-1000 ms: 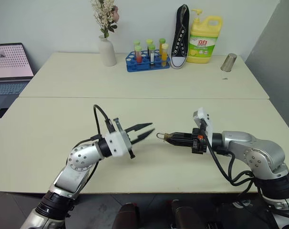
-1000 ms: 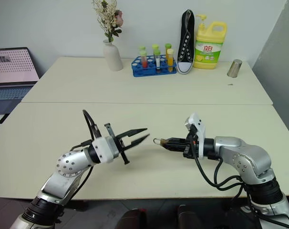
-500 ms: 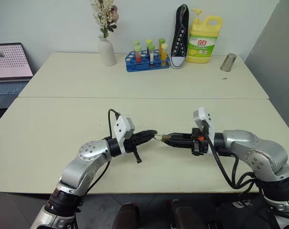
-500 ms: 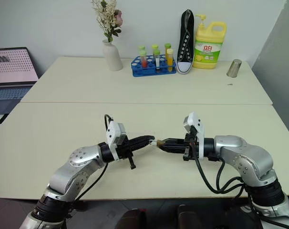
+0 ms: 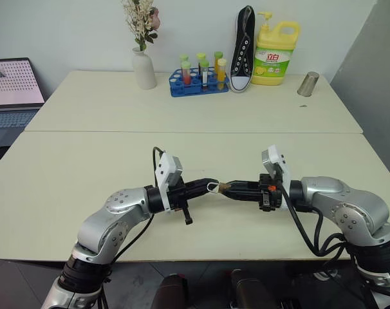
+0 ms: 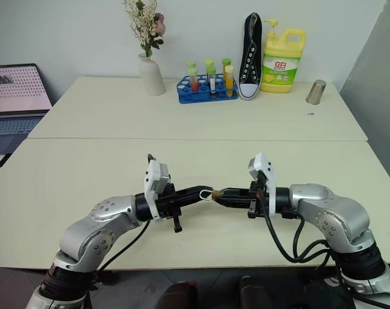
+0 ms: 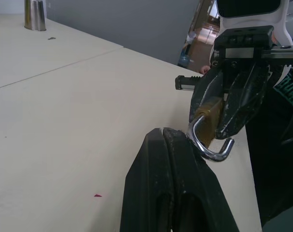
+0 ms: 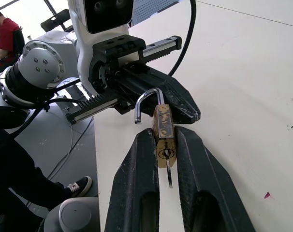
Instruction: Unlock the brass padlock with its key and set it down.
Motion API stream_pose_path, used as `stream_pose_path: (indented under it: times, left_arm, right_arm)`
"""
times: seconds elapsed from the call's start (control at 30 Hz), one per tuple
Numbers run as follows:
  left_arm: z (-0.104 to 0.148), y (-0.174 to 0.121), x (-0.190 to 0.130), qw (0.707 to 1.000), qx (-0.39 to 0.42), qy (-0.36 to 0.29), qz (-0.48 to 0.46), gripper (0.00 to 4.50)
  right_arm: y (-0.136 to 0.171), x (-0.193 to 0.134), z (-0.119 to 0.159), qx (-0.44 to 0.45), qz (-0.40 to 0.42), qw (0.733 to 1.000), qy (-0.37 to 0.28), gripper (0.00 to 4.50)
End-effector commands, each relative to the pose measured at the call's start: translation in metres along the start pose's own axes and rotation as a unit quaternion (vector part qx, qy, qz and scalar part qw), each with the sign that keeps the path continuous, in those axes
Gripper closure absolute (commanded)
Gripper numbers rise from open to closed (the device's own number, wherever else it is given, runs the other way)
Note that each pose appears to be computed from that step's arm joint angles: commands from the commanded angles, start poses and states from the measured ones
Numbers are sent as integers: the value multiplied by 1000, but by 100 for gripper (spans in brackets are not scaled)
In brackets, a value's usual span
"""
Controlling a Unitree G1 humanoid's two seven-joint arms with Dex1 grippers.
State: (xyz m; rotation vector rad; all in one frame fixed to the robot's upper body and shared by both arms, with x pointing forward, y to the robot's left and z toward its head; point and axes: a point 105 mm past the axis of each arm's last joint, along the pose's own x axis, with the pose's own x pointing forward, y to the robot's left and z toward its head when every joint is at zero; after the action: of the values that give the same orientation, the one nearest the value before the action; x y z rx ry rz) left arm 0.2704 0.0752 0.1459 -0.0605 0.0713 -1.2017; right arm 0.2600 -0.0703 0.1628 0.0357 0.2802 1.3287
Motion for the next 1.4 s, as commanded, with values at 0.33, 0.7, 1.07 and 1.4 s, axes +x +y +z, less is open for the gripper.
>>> stream_pose_path:
  times: [0.33, 0.7, 1.07, 1.4]
  left_arm:
    - [10, -33, -10, 997, -8, 17, -78, 450]
    - [20, -28, -9, 998, -3, 4, -66, 450]
    - [27, -22, -6, 999, 14, -12, -50, 450]
    - [35, -18, -5, 999, 14, -33, -39, 450]
  right_arm:
    - [-3, -5, 9, -26, -7, 1000, -14, 435]
    - [-3, -4, 8, -26, -5, 1000, -11, 435]
    - [-1, -3, 6, -23, 0, 1000, -9, 435]
    - [1, -3, 5, -23, 2, 1000, -8, 435]
